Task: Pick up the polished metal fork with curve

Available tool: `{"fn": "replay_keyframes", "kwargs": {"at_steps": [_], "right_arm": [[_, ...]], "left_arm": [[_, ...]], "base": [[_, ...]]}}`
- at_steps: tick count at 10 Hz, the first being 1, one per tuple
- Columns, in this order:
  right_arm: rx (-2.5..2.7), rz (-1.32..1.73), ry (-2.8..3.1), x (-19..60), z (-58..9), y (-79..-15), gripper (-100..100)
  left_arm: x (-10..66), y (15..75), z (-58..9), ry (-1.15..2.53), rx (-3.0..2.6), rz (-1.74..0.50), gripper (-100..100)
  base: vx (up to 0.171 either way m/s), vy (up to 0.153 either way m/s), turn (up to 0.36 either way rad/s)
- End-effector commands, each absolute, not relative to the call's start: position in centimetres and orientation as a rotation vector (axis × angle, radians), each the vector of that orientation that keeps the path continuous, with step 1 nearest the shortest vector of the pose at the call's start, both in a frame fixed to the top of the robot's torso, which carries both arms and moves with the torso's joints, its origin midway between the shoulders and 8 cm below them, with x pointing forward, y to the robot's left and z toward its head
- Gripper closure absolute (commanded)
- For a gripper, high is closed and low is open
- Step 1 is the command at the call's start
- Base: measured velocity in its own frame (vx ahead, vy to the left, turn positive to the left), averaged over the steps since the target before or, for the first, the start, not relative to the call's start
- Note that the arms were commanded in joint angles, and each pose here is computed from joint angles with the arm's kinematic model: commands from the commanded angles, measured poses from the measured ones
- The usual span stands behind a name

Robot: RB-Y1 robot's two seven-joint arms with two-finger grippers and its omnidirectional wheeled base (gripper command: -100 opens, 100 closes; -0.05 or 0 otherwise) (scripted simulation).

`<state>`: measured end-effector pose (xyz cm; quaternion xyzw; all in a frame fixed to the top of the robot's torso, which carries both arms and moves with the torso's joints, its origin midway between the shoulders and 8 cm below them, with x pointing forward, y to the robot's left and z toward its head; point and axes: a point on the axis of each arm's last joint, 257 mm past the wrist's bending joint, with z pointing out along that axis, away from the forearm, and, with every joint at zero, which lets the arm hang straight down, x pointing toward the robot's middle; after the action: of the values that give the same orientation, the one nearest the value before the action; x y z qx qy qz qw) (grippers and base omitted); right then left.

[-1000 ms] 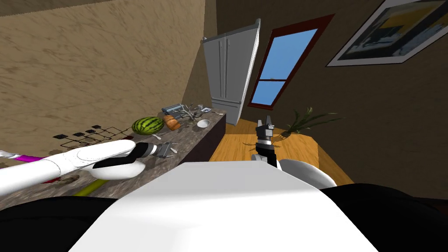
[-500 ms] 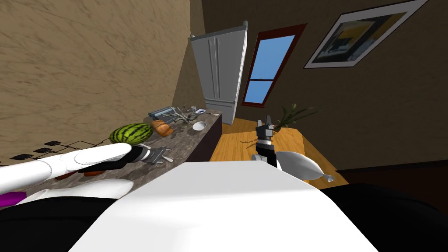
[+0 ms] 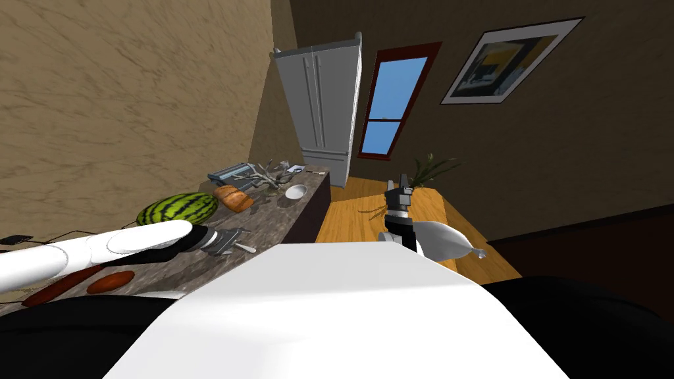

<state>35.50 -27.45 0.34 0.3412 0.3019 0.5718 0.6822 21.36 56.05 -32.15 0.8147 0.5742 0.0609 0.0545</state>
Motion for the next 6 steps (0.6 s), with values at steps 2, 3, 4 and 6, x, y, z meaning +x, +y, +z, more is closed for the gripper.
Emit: {"fn": "replay_keyframes", "kwargs": {"at_steps": [2,3,4,6], "right_arm": [[0.765,1.282,0.677,35.5,0.3,-27.5,0],[0.765,1.282,0.677,35.5,0.3,-27.5,0],[0.766,1.282,0.677,35.5,0.3,-27.5,0],[0.765,1.283,0.677,35.5,0.3,-27.5,0]], "left_arm": [[18.9,57.8,-32.3,1.740,2.558,0.156,-100],[18.9,57.8,-32.3,1.740,2.558,0.156,-100],[17.7,58.6,-32.6,1.739,2.598,0.139,-100],[15.9,59.6,-32.9,1.736,2.653,0.108,-100]], "base": [[0.013,0.066,-0.105],[0.011,0.049,-0.070],[0.016,0.047,-0.104],[0.020,0.069,-0.189]]}}
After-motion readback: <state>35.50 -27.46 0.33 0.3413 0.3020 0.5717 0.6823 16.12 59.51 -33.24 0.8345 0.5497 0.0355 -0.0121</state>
